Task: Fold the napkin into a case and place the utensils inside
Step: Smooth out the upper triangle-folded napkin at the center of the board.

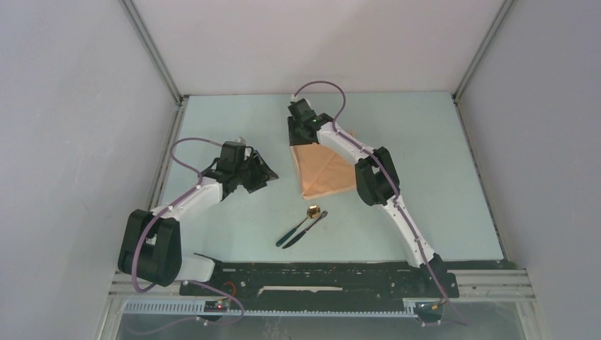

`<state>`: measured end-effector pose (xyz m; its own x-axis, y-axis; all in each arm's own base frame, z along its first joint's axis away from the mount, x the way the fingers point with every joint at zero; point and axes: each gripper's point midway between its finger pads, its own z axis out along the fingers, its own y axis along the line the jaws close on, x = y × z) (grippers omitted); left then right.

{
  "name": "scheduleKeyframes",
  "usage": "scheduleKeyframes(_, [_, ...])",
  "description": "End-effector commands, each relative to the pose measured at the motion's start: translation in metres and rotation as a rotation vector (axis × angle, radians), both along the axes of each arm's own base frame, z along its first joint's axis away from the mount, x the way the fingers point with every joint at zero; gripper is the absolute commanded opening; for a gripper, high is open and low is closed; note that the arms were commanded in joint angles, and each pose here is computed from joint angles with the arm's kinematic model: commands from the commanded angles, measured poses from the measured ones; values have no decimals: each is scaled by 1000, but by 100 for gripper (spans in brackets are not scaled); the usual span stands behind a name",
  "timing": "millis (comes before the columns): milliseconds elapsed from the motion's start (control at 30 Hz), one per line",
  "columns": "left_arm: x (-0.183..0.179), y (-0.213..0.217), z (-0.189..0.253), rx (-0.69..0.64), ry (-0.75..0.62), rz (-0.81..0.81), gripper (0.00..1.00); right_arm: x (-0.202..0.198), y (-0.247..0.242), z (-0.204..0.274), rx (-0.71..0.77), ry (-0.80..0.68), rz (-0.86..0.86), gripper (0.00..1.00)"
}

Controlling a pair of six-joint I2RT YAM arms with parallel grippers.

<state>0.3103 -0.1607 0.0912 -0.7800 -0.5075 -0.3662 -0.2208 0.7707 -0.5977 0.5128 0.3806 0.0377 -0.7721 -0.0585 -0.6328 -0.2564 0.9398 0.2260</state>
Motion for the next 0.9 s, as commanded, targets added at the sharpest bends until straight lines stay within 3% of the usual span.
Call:
scheduleKeyframes(0, [0,1,9,-1,-46,-10,58,6,-2,12,-46,-45,-22,45])
scheduleKeyframes(167, [-1,1,11,-7,-51,-13,58,8,-1,9,-46,-35,-29,41])
scheduleKeyframes(433, [-2,0,11,-11,-50,-18,58,7,4,10,-30,-34,-10,26])
scheduleKeyframes(467, [-2,0,11,-12,-48,-20,58,7,4,11,-28,-34,-10,26])
scheduleKeyframes(567, [-2,-1,11,-15,-49,-21,58,7,5,11,-25,-33,-11,42])
scheduleKeyframes(633, [-2,-1,11,-17,-47,-22,58,5,5,10,-22,-22,-17,45])
scheduleKeyframes(767, [-1,-2,11,-25,-47,-22,58,-1,3,4,-12,20,-36,43])
scheduleKeyframes(867, [-2,-3,12,-30,-49,-26,58,0,4,3,-8,21,-34,36])
